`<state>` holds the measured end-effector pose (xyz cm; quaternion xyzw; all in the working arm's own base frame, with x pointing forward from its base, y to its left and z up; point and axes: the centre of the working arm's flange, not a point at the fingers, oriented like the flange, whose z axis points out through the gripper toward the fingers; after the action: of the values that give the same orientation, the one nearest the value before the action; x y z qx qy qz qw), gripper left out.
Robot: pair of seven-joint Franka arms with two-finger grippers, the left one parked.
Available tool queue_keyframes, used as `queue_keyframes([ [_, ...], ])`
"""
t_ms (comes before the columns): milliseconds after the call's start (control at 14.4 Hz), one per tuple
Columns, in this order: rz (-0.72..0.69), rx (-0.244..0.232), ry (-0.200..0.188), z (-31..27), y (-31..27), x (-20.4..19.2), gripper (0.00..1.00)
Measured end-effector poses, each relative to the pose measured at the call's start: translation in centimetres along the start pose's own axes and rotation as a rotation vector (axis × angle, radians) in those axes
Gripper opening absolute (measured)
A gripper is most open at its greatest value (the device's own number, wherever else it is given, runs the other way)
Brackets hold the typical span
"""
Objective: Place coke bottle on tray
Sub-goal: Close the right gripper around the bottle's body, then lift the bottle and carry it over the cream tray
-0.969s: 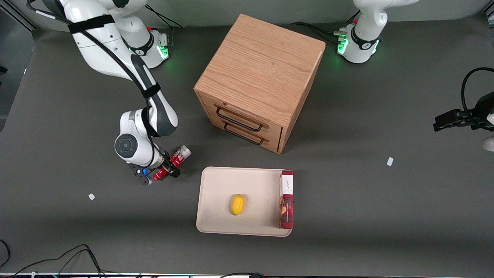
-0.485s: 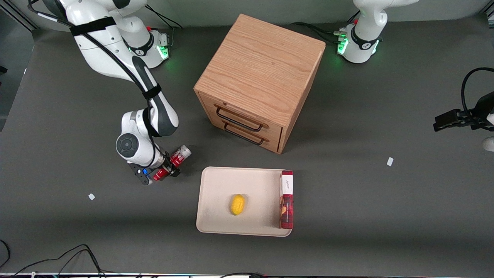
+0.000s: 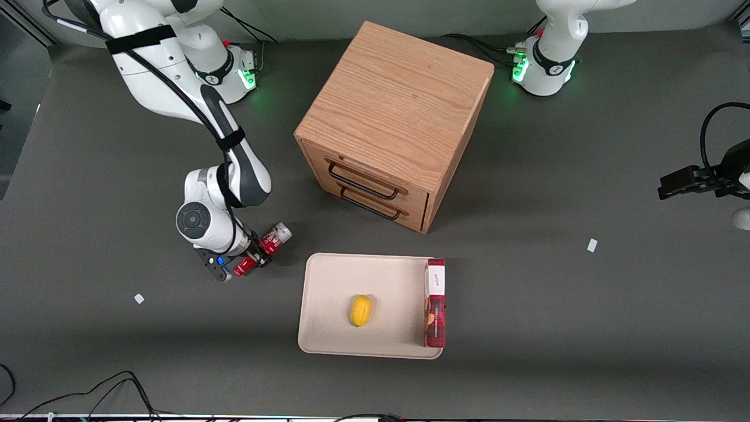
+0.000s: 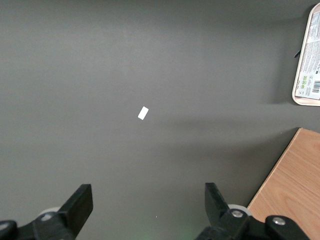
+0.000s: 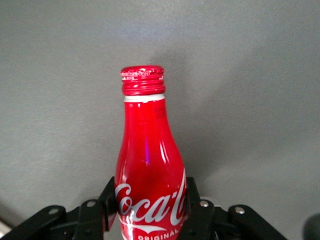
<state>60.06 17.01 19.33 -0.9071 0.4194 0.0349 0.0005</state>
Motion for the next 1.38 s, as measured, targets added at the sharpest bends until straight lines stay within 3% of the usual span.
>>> queue_keyframes([
  [346, -0.095, 0.011, -0.043, -9.5, -2.5, 0.4, 0.56],
  [623, -0.251, 0.039, -0.049, -19.3, -3.8, 2.6, 0.56],
  [762, -0.343, 0.037, -0.009, -23.8, -4.4, 3.0, 0.56],
  [1038, -0.634, 0.039, 0.116, -29.6, -7.4, 1.0, 0.56],
  [1177, -0.749, 0.06, 0.139, -29.2, -10.0, -0.5, 0.56],
  [1385, -0.833, 0.133, 0.185, -23.7, -14.8, -2.3, 0.56],
])
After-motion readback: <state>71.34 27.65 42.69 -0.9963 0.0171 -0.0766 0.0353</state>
